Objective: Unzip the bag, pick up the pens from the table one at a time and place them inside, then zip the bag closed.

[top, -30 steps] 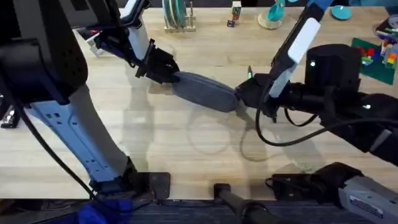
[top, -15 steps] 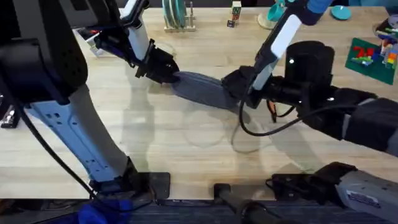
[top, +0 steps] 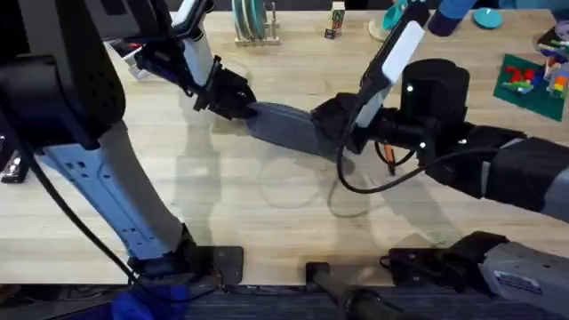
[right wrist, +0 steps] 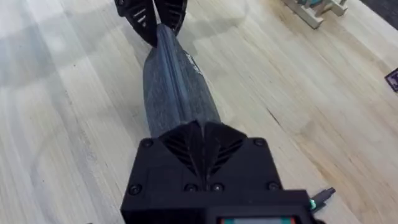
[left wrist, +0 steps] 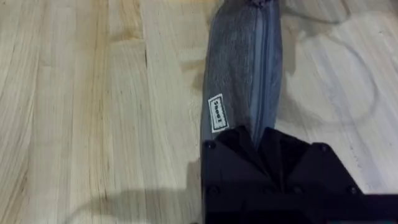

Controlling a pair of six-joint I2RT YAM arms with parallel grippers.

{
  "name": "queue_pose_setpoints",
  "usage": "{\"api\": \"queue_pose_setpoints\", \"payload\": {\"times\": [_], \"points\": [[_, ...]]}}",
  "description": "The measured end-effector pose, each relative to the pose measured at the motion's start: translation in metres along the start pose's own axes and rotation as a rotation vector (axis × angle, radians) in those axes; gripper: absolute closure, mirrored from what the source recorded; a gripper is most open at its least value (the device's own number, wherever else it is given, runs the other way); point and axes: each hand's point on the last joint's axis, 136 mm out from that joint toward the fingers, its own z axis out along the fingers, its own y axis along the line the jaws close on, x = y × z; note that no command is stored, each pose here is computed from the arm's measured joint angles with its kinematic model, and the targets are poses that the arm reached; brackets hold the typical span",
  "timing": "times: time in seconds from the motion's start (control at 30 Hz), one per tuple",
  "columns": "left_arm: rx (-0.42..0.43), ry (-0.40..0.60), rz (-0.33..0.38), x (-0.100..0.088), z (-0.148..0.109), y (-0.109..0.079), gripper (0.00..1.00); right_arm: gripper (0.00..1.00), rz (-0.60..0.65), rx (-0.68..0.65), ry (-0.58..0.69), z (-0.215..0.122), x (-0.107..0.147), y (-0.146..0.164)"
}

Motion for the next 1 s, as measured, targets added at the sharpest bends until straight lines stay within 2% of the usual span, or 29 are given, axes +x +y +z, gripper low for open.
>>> {"api": "queue_pose_setpoints", "payload": {"times": [0.3, 0.73, 1.0], "points": [[-0.001, 0.0, 0.0, 0.0, 0.0, 0.0, 0.959, 0.969, -0.014, 0.004, -0.046, 0.004, -0.01, -0.001], [0.0, 0.0, 0.0, 0.0, 0.0, 0.0, 0.959, 0.969, -0.026, -0.022, -0.14, 0.032, -0.022, 0.008], [0.0, 0.0, 0.0, 0.0, 0.0, 0.0, 0.959, 0.969, -0.029, -0.036, -0.149, 0.04, -0.025, 0.012]]}}
